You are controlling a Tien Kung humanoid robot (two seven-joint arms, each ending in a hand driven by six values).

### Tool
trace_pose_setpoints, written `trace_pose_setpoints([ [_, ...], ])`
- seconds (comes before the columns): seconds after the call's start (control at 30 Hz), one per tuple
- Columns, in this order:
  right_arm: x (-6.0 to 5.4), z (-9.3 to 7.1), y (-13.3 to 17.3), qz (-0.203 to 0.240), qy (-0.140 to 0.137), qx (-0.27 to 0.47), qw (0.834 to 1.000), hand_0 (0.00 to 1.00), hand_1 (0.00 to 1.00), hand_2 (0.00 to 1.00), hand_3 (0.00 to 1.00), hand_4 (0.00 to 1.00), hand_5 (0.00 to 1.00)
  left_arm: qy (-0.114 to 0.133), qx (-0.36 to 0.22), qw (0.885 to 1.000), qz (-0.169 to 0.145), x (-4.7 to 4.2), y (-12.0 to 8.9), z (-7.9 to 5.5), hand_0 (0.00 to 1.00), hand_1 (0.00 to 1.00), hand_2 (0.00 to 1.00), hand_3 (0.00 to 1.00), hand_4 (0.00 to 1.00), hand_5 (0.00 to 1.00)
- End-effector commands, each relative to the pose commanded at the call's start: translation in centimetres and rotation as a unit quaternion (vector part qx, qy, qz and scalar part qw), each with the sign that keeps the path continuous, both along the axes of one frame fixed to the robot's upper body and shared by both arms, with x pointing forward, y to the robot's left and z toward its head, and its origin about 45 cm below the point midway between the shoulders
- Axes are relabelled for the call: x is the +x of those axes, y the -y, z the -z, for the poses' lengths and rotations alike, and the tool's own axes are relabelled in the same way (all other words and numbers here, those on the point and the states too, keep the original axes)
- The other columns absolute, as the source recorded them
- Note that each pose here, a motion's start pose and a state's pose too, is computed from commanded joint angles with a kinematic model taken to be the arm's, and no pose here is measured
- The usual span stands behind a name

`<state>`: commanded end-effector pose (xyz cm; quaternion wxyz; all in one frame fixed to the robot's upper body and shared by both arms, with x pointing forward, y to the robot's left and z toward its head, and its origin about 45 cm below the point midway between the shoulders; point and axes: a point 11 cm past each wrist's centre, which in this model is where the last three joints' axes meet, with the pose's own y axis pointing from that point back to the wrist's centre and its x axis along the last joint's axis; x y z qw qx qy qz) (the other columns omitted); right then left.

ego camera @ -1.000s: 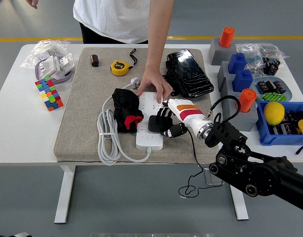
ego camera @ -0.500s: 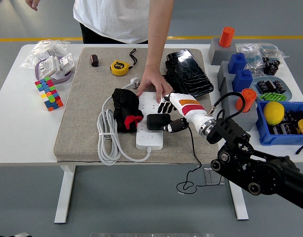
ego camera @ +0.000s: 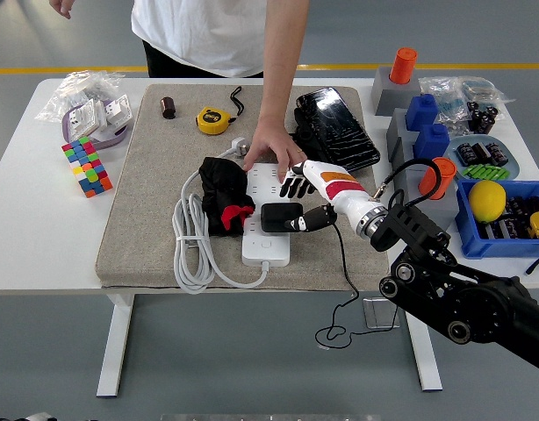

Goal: Pull the plug out and thorw away

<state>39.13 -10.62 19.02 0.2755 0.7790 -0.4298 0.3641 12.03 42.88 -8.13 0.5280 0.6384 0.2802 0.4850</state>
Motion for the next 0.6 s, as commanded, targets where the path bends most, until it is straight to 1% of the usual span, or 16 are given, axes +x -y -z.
trace_pose_setpoints([
  [0.03, 0.0, -0.1, 0.0, -0.001, -0.002, 0.001, 1.0, 0.528, 0.534, 0.521, 0.451, 0.998, 0.046, 0.0, 0.0, 1.0, 0.0, 0.01, 0.0, 0.0, 0.549, 0.688, 0.717, 0.726, 0.94, 0.539],
  [0.2, -0.3, -0.2, -0.3, -0.014, -0.02, -0.008, 1.0, 0.528, 0.534, 0.521, 0.451, 0.998, 0.046, 0.001, -0.001, 1.0, 0.0, 0.05, 0.1, 0.0, 0.549, 0.688, 0.717, 0.726, 0.94, 0.539],
  [0.23, -0.4, -0.1, -0.4, -0.017, -0.024, -0.011, 1.0, 0.618, 0.675, 0.7, 0.836, 0.998, 0.148, 0.001, -0.001, 1.0, 0.0, 0.05, 0.1, 0.0, 0.547, 0.688, 0.717, 0.726, 0.94, 0.538],
  [0.4, -0.6, 0.6, -0.8, -0.031, -0.045, -0.024, 0.998, 0.618, 0.675, 0.7, 0.836, 0.998, 0.148, 0.001, -0.001, 1.0, 0.0, 0.05, 0.1, 0.0, 0.547, 0.688, 0.717, 0.726, 0.94, 0.538],
  [0.43, -0.6, 0.8, -1.0, -0.035, -0.048, -0.026, 0.998, 0.765, 0.789, 0.782, 0.888, 0.998, 0.209, 0.001, -0.001, 1.0, 0.001, 0.08, 0.1, 0.0, 0.547, 0.688, 0.717, 0.726, 0.94, 0.538],
  [0.6, -0.6, 0.9, -1.6, -0.043, -0.045, -0.029, 0.998, 0.765, 0.789, 0.782, 0.888, 0.998, 0.209, 0.001, -0.001, 1.0, 0.001, 0.16, 0.0, 0.0, 0.547, 0.688, 0.717, 0.726, 0.94, 0.538],
])
